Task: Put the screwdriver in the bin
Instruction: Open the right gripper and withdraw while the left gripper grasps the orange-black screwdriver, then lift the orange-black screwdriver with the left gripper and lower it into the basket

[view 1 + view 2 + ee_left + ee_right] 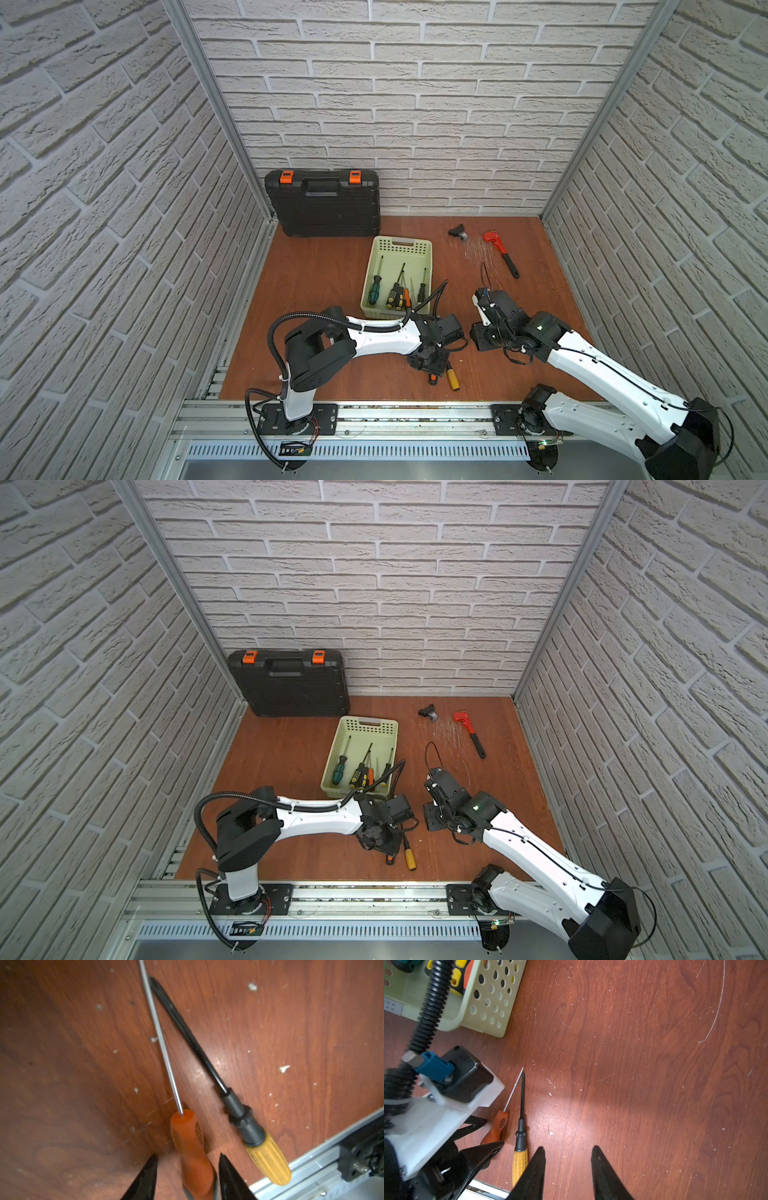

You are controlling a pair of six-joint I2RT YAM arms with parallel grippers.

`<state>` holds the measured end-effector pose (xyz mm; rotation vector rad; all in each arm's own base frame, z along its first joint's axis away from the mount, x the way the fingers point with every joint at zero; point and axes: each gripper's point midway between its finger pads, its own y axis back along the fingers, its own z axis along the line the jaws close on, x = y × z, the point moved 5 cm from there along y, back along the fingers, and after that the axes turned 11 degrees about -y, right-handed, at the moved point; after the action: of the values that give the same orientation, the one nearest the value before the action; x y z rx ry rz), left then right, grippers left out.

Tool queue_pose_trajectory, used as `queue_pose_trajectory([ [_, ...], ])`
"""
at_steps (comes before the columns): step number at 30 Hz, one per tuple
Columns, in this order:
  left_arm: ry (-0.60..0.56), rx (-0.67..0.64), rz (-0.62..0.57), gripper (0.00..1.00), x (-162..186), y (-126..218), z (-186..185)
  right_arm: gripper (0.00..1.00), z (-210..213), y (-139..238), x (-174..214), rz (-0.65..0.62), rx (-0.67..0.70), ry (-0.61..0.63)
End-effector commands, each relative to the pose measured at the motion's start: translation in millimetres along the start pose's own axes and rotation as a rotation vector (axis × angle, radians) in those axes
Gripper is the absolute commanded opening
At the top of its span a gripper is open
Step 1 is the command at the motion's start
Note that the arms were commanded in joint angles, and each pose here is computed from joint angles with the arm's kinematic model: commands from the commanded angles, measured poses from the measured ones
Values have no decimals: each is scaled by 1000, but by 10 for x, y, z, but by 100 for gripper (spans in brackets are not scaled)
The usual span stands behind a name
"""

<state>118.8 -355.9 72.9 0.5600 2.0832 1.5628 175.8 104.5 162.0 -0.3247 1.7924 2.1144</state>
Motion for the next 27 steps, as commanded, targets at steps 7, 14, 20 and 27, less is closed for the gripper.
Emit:
queue_pose_trajectory([
  [7, 6, -23, 52, 27, 41, -110, 48, 39, -42, -66, 68, -10, -18, -59],
  [14, 9, -62, 27, 10, 91, 91, 72, 38, -17, -71, 50, -20, -34, -73],
  [20, 14, -129, -24, 9, 166, 430, 151, 36, 50, -104, 10, -9, -52, -74],
  [27, 24, -47, -100, 9, 260, 1057, 17, 36, 84, -126, -19, -9, -59, -94],
])
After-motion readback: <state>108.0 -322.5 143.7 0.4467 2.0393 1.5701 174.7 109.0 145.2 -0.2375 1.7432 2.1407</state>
